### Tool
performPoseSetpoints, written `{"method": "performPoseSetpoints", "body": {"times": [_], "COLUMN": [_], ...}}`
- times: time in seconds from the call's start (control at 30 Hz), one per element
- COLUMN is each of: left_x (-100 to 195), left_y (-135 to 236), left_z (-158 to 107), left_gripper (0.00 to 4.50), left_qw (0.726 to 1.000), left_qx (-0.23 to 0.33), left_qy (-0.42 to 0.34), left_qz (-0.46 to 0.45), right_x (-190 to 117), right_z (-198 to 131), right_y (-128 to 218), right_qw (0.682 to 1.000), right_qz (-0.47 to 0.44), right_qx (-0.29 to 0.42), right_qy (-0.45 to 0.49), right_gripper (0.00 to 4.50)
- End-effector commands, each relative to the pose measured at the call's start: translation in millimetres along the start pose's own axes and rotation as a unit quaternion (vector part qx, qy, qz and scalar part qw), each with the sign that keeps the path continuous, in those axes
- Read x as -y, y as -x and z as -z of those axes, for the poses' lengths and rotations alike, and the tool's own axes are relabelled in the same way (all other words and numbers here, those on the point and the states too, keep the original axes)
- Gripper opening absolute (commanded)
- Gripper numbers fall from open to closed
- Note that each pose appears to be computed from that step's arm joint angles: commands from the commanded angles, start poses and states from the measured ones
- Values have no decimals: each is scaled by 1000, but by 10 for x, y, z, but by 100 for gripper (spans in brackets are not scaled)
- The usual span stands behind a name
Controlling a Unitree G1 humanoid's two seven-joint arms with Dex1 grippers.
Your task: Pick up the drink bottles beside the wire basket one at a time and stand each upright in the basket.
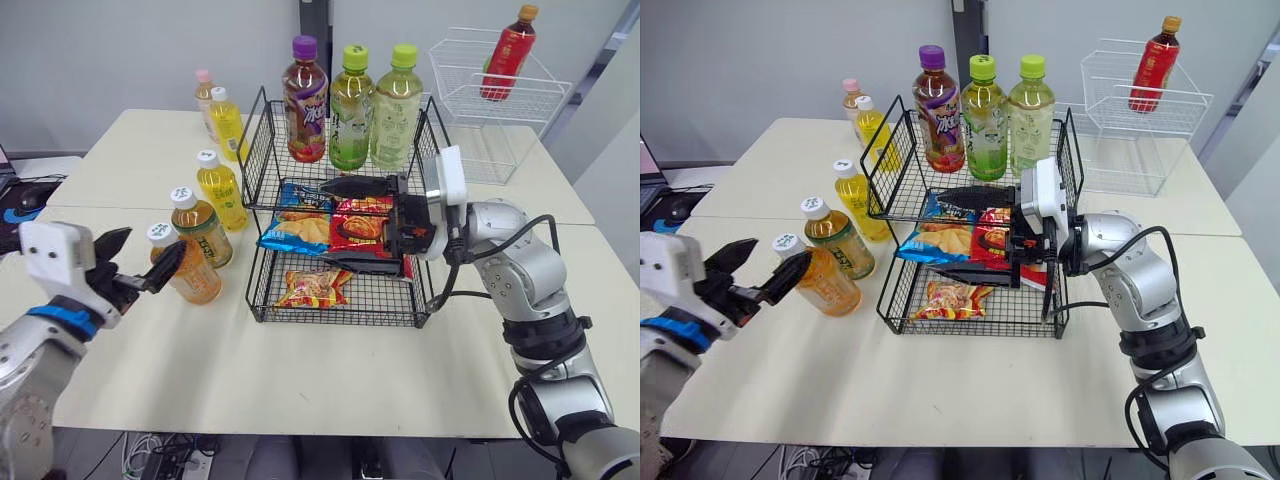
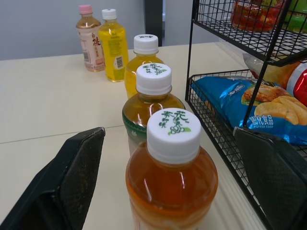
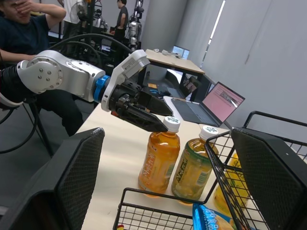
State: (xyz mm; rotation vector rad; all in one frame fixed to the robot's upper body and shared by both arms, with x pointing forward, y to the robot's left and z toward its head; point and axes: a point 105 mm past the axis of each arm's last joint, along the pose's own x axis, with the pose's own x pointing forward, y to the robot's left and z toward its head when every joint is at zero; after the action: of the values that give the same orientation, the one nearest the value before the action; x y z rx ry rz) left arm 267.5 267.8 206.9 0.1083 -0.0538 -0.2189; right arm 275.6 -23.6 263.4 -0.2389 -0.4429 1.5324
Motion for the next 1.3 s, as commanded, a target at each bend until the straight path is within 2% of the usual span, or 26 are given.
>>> {"method": "performPoseSetpoints", "body": {"times": [0.03,0.43,0.57,0.8,1.07,1.2,1.3], "left_x": [7,40,21,16,-58,-16,25], "left_y": [-76,-227,-270,-290,-196,-29,101], "left_z": [-69,-15,12,25,-48,-339,-541], "left_gripper": [448,448,360,143,138,138,138], "left_qw": [1000,999,999,999,999,997,995], "left_qx": [20,9,0,1,12,50,55], "left_qy": [-19,-35,-40,-42,-39,-30,-28], "left_qz": [0,22,25,25,14,49,84], "right_x": [6,0,7,1,-2,-13,-11], "right_z": [-124,-134,-139,-129,-144,-161,-173], "right_y": [21,45,46,52,35,28,36], "right_qw": [1000,999,999,999,998,999,998], "right_qz": [11,27,31,38,41,42,46], "right_qx": [5,-2,-3,-4,3,12,17], "right_qy": [29,37,38,38,37,31,33], "right_gripper": [450,450,450,450,450,450,450]}}
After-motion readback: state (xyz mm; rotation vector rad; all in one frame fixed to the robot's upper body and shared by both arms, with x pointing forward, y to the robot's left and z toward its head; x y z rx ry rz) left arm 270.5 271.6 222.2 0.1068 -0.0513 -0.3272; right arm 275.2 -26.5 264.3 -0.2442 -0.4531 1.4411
